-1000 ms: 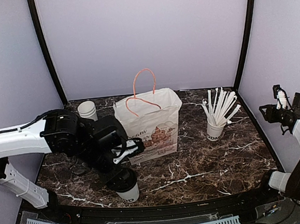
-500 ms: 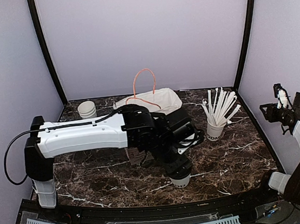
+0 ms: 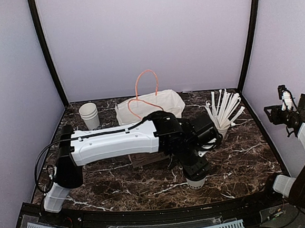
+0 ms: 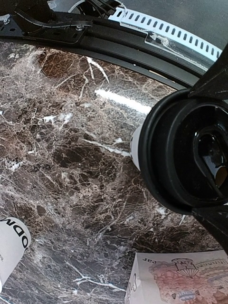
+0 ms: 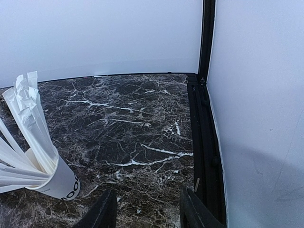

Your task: Pack the takeout coffee

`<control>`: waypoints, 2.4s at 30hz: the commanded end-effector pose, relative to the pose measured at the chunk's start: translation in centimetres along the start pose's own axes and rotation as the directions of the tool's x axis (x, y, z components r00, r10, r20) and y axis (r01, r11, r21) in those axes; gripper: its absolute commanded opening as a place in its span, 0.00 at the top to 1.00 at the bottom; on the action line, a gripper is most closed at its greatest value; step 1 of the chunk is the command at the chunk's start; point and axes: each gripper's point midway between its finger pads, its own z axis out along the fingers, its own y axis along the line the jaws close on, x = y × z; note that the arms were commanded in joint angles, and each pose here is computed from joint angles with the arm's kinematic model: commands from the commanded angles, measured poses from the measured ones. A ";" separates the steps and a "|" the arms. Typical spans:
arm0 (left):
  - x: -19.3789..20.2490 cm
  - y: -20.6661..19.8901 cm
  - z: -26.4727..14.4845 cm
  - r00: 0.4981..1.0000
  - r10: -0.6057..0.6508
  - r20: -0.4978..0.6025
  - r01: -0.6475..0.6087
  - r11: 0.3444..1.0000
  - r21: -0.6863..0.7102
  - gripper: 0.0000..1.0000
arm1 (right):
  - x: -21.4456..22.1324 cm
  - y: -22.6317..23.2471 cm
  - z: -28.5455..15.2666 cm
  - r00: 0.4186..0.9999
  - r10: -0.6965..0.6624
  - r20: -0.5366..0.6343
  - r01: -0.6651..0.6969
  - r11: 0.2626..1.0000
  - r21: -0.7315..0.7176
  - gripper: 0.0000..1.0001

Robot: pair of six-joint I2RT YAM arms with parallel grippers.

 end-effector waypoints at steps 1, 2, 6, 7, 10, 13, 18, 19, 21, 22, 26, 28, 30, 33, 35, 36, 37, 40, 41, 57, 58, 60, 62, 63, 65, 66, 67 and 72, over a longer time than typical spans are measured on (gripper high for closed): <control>0.2 0.1 -0.3 1.000 -0.006 -0.023 0.006 1.000 -0.008 0.32 | -0.6 0.2 -0.1 0.999 -0.030 0.027 0.030 1.000 -0.003 0.53; 0.3 0.1 -0.3 1.000 -0.007 -0.024 0.007 1.000 -0.009 0.31 | -0.6 0.2 -0.1 0.999 -0.030 0.026 0.030 1.000 -0.004 0.53; -0.3 0.2 -1.0 1.000 0.002 -0.008 -0.002 1.000 -0.014 0.15 | -0.6 0.2 -0.1 0.999 -0.029 0.026 0.029 1.000 -0.005 0.53; -0.7 0.3 -1.4 1.000 0.003 0.004 -0.003 1.000 -0.017 0.13 | -0.5 0.3 -0.1 0.999 -0.028 0.025 0.028 1.000 -0.006 0.53; -1.6 0.3 -2.5 0.999 0.011 0.034 -0.011 1.000 -0.017 0.12 | -0.5 0.3 -0.1 0.999 -0.026 0.024 0.026 1.000 -0.010 0.53; -3.1 0.1 -4.4 0.996 0.017 0.089 -0.017 1.000 -0.005 0.12 | -0.4 0.5 0.0 1.000 -0.020 0.023 0.021 1.000 -0.023 0.53; -4.8 0.8 -8.3 0.982 0.049 0.180 -0.044 0.999 -0.030 0.11 | -1.8 1.3 -0.3 0.999 -0.035 0.033 0.037 0.998 -0.058 0.53; -5.1 1.3 -9.8 0.977 0.051 0.208 -0.041 0.998 -0.054 0.11 | -2.2 2.1 -0.5 0.998 -0.047 0.030 0.049 0.995 -0.086 0.54; -5.5 2.0 -12.3 0.965 0.071 0.253 -0.049 0.995 -0.091 0.11 | -3.6 3.7 -0.9 0.995 -0.091 0.032 0.094 0.986 -0.135 0.54; -5.5 2.2 -12.7 0.960 0.101 0.261 -0.074 0.991 -0.112 0.11 | -4.7 4.7 -1.3 0.992 -0.117 0.040 0.122 0.979 -0.166 0.54; -6.3 2.9 -17.2 0.916 0.175 0.360 -0.120 0.978 -0.168 0.11 | -9.9 9.6 -3.5 0.973 -0.216 0.086 0.232 0.924 -0.305 0.54; -7.1 3.5 -20.9 0.872 0.200 0.448 -0.118 0.972 -0.204 0.10 | -12.0 12.1 -4.7 0.958 -0.261 0.118 0.286 0.884 -0.369 0.53; -7.9 4.2 -23.6 0.828 0.233 0.510 -0.115 0.961 -0.252 0.07 | -12.9 14.4 -5.7 0.947 -0.285 0.147 0.321 0.833 -0.451 0.51; -8.8 6.0 -27.4 0.775 0.275 0.569 -0.073 0.933 -0.352 0.02 | -14.0 17.1 -6.7 0.945 -0.278 0.171 0.325 0.755 -0.569 0.49; -9.0 8.0 -29.6 0.754 0.264 0.601 -0.004 0.917 -0.399 0.01 | -14.8 18.5 -6.9 0.936 -0.300 0.182 0.347 0.710 -0.612 0.48; -8.9 9.9 -30.7 0.750 0.242 0.615 0.050 0.907 -0.418 0.01 | -14.8 19.1 -6.8 0.928 -0.324 0.182 0.364 0.693 -0.622 0.47; -8.7 11.2 -31.2 0.749 0.205 0.630 0.103 0.903 -0.418 0.01 | -14.9 19.6 -6.5 0.918 -0.352 0.184 0.386 0.680 -0.624 0.46; -6.2 18.7 -33.3 0.749 0.053 0.660 0.345 0.820 -0.457 0.01 | -14.8 20.9 -5.3 0.891 -0.417 0.177 0.426 0.640 -0.639 0.45; -5.5 19.7 -33.6 0.730 -0.013 0.683 0.405 0.814 -0.417 0.01 | -14.4 21.4 -4.8 0.890 -0.426 0.163 0.419 0.622 -0.662 0.45; 9.9 29.0 -27.9 0.572 -0.512 0.640 0.775 0.593 -0.218 0.01 | 6.1 33.5 -6.4 0.451 -0.862 0.233 0.463 0.003 -0.886 0.26; 10.2 28.9 -27.7 0.562 -0.524 0.640 0.784 0.584 -0.211 0.01 | 7.0 33.6 -6.9 0.435 -0.869 0.235 0.447 -0.018 -0.894 0.24; 10.6 28.8 -28.3 0.541 -0.528 0.654 0.796 0.574 -0.195 0.01 | 8.1 33.7 -7.5 0.415 -0.878 0.237 0.432 -0.039 -0.901 0.21; 10.8 28.6 -29.0 0.527 -0.522 0.670 0.800 0.571 -0.184 0.01 | 9.1 33.8 -7.7 0.389 -0.892 0.232 0.434 -0.045 -0.900 0.20; 10.9 28.5 -29.5 0.520 -0.519 0.679 0.802 0.570 -0.178 0.01 | 9.6 33.8 -7.8 0.375 -0.899 0.228 0.436 -0.047 -0.899 0.20; 11.1 28.5 -29.8 0.513 -0.518 0.684 0.806 0.564 -0.178 0.01 | 10.4 34.0 -7.8 0.353 -0.907 0.228 0.443 -0.053 -0.895 0.20; 11.2 28.5 -29.8 0.512 -0.521 0.683 0.808 0.562 -0.178 0.01 | 10.8 34.1 -7.8 0.345 -0.910 0.228 0.442 -0.057 -0.895 0.20; 11.2 28.4 -29.8 0.511 -0.524 0.681 0.809 0.561 -0.174 0.01 | 11.1 34.3 -7.9 0.340 -0.912 0.231 0.441 -0.062 -0.895 0.20; 11.4 28.1 -28.9 0.522 -0.544 0.657 0.805 0.569 -0.169 0.01 | 12.0 35.7 -8.3 0.318 -0.915 0.248 0.446 -0.087 -0.891 0.19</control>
